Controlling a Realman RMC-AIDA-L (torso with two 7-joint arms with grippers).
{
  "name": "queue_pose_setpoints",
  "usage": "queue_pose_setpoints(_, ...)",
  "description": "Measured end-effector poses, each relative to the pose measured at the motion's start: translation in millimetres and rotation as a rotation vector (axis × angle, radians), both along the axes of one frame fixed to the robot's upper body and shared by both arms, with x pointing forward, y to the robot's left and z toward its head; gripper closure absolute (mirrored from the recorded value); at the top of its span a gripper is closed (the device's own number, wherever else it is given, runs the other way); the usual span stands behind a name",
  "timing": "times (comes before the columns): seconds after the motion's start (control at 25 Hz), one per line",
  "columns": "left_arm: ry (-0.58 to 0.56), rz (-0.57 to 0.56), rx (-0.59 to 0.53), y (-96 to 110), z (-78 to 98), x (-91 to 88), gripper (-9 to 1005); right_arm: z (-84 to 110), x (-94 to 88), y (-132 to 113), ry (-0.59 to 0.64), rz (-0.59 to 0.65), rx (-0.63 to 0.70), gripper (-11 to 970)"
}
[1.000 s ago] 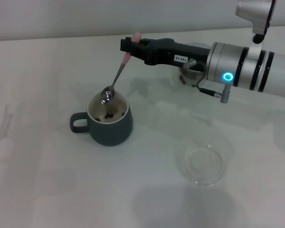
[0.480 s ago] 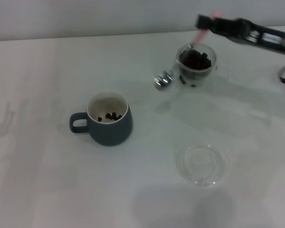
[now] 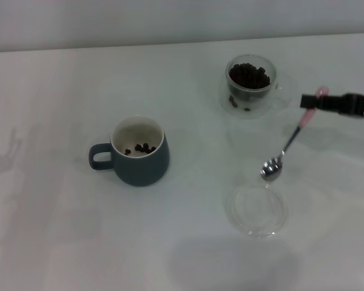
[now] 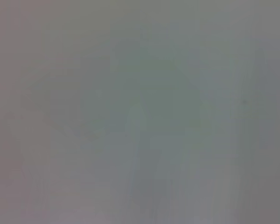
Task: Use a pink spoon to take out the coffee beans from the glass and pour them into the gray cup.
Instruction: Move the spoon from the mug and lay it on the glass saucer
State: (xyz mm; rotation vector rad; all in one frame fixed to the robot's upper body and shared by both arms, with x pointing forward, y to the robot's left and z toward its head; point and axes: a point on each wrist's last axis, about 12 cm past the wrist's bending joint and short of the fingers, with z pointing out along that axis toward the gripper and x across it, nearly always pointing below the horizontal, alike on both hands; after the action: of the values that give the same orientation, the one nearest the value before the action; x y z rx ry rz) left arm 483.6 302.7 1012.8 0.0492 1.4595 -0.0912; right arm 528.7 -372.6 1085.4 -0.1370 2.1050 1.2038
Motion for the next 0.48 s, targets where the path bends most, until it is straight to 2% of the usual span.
queue_pose_setpoints(0.2, -0.001, -0.002, -0.001, -1, 0.2, 0.6, 161, -12.8, -7.0, 5, 0.039, 0.017, -0.033, 769)
queue_pose_setpoints(0.48, -0.002, -0.003, -0.003, -1, 0.3, 0.8, 162, -28.0, -8.4, 31, 0.073, 0.063, -0.046, 759)
